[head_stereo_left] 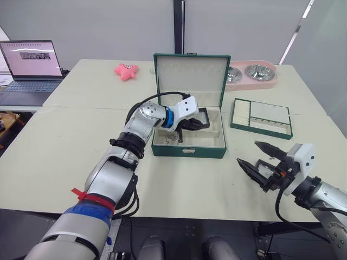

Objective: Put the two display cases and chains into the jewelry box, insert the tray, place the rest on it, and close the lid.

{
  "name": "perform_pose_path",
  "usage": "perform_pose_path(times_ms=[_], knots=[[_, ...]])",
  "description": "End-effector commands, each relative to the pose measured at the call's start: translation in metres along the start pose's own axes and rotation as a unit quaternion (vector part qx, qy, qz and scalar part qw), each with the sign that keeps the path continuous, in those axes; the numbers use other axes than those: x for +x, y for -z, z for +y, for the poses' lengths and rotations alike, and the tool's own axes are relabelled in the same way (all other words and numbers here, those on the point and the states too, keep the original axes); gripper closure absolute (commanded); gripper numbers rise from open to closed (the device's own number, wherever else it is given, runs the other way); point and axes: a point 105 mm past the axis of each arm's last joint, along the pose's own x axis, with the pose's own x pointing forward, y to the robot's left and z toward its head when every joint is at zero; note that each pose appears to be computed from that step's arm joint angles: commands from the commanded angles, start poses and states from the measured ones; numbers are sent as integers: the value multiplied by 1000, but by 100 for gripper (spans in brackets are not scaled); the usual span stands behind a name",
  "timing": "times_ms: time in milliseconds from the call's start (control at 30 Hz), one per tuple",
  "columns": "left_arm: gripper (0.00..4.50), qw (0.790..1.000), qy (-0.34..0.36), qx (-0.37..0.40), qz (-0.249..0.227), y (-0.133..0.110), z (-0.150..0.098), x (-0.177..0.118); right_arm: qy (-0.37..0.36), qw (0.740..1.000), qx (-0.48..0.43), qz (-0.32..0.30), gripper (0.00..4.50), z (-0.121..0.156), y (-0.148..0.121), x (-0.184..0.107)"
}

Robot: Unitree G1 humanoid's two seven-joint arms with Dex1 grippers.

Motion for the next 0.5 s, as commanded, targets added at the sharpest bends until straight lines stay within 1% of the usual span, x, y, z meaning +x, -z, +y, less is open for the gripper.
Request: perform_pose_path(times_ms=[33, 333, 500], knots=[[447, 999, -18, 27, -8, -12, 10, -1, 3, 999, -25, -24, 0, 2, -15, -2], [447, 999, -33, 19, -9, -6, 11, 4, 7, 999, -23, -25, 0, 4, -16, -2], [447, 999, -40, 26, -4, -3, 11, 5, 9, 999, -22, -26, 0, 5, -16, -2]])
